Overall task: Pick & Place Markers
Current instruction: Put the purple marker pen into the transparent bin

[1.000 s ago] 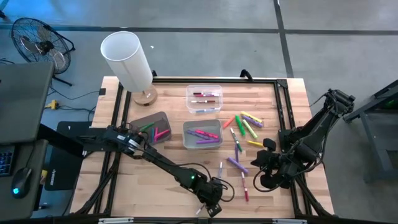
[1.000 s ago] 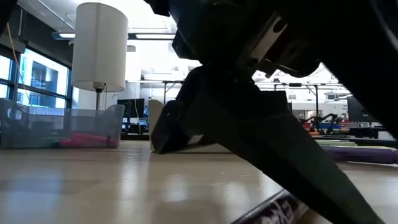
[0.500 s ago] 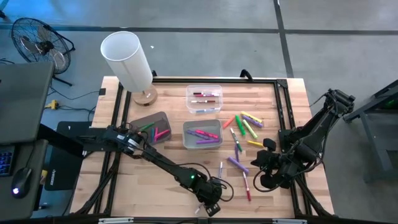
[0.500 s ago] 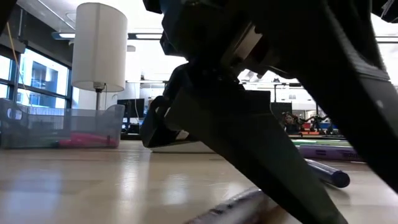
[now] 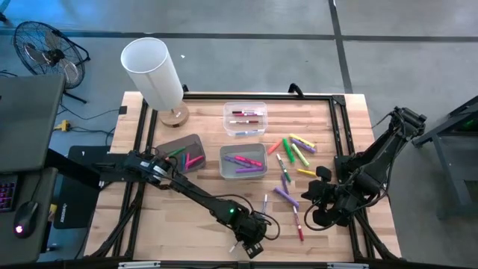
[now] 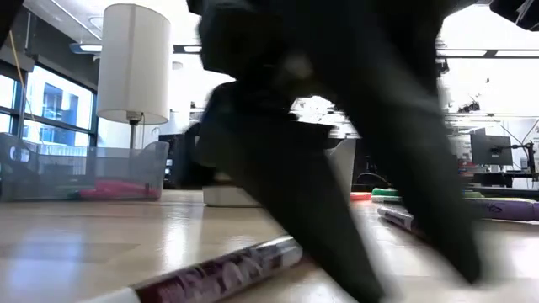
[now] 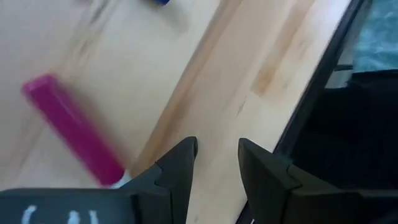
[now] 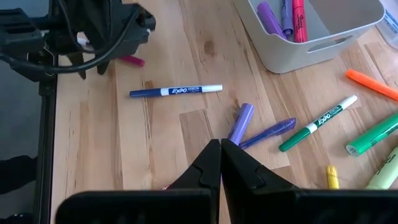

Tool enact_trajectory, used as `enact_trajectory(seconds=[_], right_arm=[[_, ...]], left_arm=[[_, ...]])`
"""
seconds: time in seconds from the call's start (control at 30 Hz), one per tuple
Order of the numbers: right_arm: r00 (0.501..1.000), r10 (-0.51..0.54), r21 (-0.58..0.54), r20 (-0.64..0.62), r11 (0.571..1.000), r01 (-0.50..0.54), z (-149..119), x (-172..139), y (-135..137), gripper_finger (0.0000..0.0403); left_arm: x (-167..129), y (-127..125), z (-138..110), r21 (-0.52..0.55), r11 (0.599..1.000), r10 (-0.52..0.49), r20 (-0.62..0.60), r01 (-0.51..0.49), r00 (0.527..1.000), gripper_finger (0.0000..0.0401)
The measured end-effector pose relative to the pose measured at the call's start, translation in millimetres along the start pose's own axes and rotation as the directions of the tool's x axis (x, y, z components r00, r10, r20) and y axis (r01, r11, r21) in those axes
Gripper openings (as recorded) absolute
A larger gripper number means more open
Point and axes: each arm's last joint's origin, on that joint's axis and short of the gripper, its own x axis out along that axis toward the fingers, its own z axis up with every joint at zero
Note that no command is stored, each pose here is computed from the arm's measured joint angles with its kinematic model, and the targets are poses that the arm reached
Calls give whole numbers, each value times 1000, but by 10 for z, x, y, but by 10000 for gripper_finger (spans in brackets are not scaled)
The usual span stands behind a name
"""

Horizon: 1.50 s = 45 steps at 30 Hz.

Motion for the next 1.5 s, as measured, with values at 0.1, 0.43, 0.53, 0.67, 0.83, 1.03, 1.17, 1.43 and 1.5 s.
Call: enact_trajectory(seconds=[0.1, 0.43, 0.53, 0.67, 0.83, 1.03, 1.17, 1.43, 1.5], right_arm=[[1000, 1, 2, 1, 1000, -1, 1, 0, 1, 0], [1000, 4, 6, 3, 1000, -4, 3, 0, 5, 0], [1000, 5, 4, 5, 1000, -5, 5, 0, 5, 0], [1000, 5, 4, 6, 1000, -5, 5, 0, 6, 0], [1000, -2, 1, 16, 1000, 2, 8, 0, 4, 0], [1000, -7, 1, 24, 1000, 7, 10, 0, 3, 0], [1000, -10, 4, 27, 1000, 10, 11, 0, 2, 0], [999, -19, 5, 39, 1000, 19, 17, 1, -2, 0], [999, -21, 6, 39, 1000, 20, 19, 3, -4, 0]], left_arm=[[-31, 21, -21, -7, 999, 34, -14, -34, 999, 128], [-267, 95, -48, -55, 986, 158, -40, -160, 987, 128], [-353, 31, -33, -49, 991, 123, -20, -124, 992, 128], [-522, -145, 25, -20, 995, 95, 47, -94, 994, 128], [-894, -210, 2, -35, 946, 324, 103, -322, 941, 128], [-1184, -49, -242, -176, 742, 663, 46, -647, 748, 128], [-1034, 36, -429, -159, 705, 692, -62, -691, 719, 128], [-772, 306, -794, -299, 595, 734, -175, -746, 656, 128], [-807, 322, -872, -348, 620, 700, -158, -703, 696, 128]])
